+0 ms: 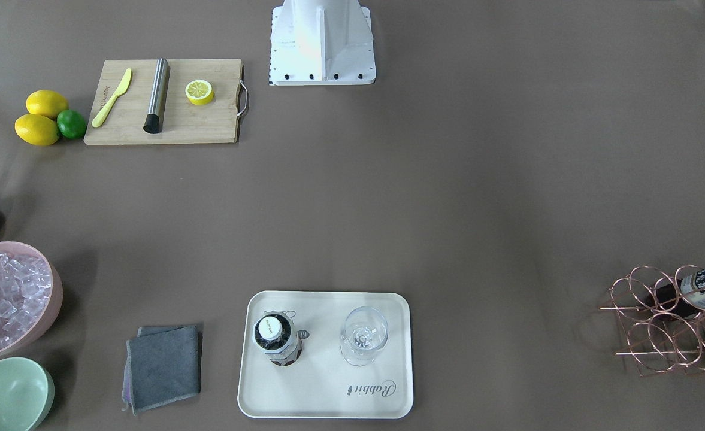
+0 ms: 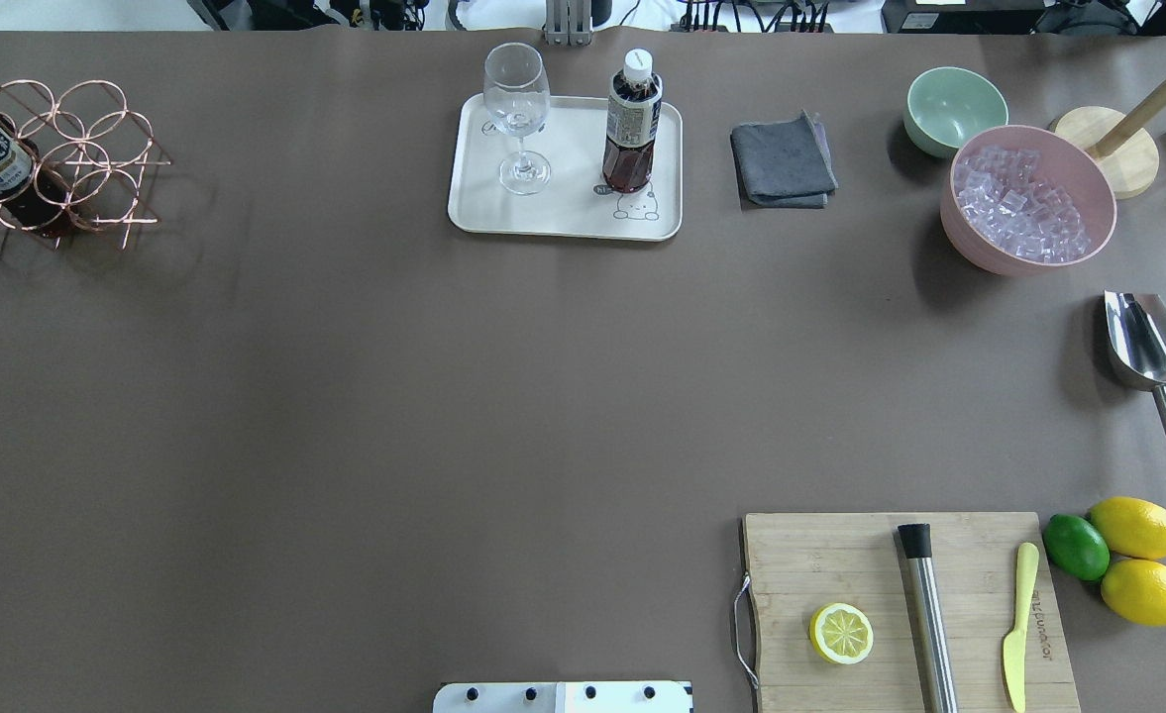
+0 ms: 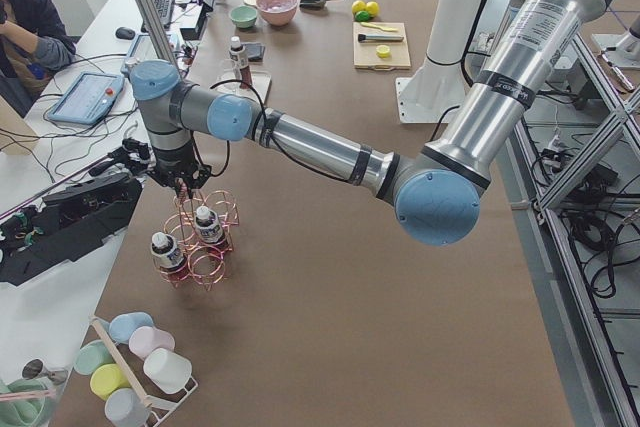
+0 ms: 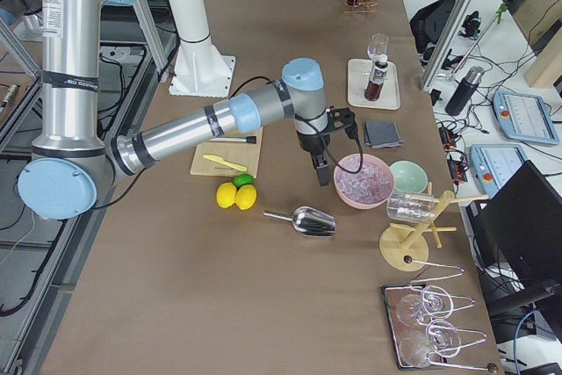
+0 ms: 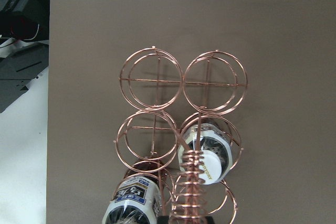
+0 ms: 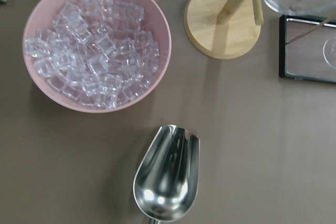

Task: Take tea from basket to plate

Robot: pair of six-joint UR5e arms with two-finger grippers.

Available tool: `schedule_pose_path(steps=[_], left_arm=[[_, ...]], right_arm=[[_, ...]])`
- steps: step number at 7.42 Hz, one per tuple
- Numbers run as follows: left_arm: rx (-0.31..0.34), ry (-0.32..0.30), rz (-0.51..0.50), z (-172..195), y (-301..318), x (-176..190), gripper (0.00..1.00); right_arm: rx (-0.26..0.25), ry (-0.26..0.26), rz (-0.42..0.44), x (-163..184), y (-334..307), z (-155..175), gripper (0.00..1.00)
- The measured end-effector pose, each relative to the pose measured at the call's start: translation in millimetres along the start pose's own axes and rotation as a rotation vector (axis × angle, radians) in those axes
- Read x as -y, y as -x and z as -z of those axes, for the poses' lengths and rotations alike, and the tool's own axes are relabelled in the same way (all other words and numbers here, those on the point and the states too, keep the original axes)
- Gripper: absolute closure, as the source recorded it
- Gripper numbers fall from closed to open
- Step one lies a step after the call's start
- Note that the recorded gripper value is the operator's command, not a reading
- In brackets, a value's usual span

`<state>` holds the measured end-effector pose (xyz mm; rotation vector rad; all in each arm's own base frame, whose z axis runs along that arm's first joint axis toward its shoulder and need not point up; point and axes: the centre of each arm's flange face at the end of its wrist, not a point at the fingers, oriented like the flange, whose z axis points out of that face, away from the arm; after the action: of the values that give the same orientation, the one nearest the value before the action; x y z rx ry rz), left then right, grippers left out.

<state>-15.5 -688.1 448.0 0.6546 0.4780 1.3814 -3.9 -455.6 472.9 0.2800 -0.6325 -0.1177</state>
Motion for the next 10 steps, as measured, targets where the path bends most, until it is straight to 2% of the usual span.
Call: schedule_pose_path(steps=[1,3,5,7,10], left_arm=[[0.004,0.000,-0.004,-9,-2,-8,1.00],[0.010,-0.001,-0.006,-13,-3,-11,1.00],[0.014,-0.003,-0.008,-10,-2,-9,1.00],[0.020,-0.006,-0.009,-4,-1,-6,1.00],[0.031,-0.007,-0.013,4,-2,-4,1.00]], right_arm=[[0.058,0.049,-0.026,-21,-47,-16,0.00],[0.117,0.099,-0.112,-46,-106,-41,0.00],[0.178,0.140,-0.193,-50,-138,-67,0.00],[0.197,0.164,-0.248,-43,-147,-80,0.00],[0.200,0.183,-0.269,-40,-142,-90,0.00]])
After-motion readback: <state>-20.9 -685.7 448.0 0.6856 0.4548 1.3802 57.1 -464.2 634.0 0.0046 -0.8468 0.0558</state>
